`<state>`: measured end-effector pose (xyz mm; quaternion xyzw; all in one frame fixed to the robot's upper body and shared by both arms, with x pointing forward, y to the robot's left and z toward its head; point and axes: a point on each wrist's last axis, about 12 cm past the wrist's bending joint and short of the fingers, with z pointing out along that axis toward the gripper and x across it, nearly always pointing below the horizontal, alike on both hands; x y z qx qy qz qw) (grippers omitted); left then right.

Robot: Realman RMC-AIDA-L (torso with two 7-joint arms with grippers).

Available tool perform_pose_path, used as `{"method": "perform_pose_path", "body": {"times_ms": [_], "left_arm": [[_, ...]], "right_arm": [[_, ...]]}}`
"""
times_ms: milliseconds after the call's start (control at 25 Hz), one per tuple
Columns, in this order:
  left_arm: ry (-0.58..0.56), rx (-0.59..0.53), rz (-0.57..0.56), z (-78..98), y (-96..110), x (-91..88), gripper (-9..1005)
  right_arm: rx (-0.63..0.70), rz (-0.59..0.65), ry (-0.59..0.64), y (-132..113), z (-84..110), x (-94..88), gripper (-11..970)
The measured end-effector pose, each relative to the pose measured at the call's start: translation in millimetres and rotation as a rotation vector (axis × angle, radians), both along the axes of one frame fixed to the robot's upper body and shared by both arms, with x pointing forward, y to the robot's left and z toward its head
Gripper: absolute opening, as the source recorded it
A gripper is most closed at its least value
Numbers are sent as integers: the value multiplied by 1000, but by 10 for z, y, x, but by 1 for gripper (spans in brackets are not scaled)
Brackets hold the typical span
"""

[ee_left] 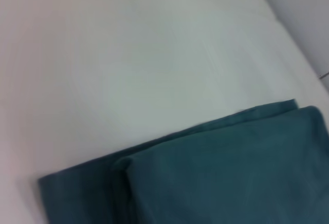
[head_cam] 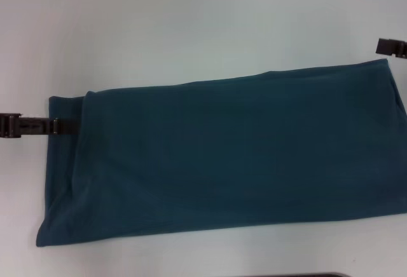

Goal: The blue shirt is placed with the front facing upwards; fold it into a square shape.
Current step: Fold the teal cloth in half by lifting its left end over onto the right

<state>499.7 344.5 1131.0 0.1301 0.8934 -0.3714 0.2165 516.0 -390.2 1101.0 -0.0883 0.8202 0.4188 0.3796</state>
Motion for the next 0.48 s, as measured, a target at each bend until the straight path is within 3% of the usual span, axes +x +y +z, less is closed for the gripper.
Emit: {"method": "perform_pose_path", "body": {"times_ms": [160, 480], "left_arm": [[34, 57, 5, 57, -83, -1, 904], [85, 107, 32, -99, -153, -7, 904]], "right_arm": [[1, 6, -8, 26, 24, 44, 720], [-5, 11, -19, 60, 47, 105, 719]]}}
